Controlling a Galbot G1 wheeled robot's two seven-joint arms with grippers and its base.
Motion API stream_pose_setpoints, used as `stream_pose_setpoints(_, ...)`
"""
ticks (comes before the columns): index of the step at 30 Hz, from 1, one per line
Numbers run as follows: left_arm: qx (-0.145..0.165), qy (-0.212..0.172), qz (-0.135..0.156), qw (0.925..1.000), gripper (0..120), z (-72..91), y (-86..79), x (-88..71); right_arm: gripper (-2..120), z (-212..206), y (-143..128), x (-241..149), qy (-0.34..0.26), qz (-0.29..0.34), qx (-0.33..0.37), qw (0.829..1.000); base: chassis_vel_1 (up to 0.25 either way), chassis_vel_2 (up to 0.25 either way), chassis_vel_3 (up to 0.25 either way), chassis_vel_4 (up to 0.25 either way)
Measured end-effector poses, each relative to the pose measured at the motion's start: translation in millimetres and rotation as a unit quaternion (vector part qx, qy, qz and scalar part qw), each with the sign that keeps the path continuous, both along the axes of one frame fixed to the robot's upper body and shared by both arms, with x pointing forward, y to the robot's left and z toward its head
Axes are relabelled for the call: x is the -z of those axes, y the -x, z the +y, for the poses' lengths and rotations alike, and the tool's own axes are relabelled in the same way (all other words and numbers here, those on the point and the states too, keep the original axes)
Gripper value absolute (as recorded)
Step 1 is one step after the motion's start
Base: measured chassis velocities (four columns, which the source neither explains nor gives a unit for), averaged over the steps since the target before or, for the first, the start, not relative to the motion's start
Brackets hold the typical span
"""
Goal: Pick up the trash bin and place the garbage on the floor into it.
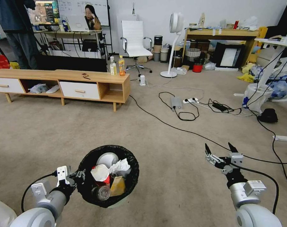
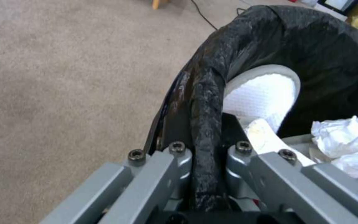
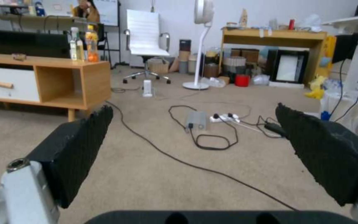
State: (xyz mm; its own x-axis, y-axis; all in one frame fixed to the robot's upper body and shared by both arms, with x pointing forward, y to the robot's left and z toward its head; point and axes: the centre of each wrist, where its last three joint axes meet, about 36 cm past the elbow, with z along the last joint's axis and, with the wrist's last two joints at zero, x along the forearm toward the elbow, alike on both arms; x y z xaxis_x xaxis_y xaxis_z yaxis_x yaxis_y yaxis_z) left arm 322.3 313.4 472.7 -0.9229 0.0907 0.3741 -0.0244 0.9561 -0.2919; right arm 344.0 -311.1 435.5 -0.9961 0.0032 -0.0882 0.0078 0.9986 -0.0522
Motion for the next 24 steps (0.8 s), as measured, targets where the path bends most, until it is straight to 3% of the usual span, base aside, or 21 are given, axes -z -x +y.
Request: stream_pose_setpoints(24, 0.0, 0.002, -0.006, 1.0, 4, -0.1, 1.1, -4.5, 100, -1.7, 2.0, -1.9, 0.002, -0.005, 0.005, 1.0, 0.0, 0.0, 0.0, 0.0)
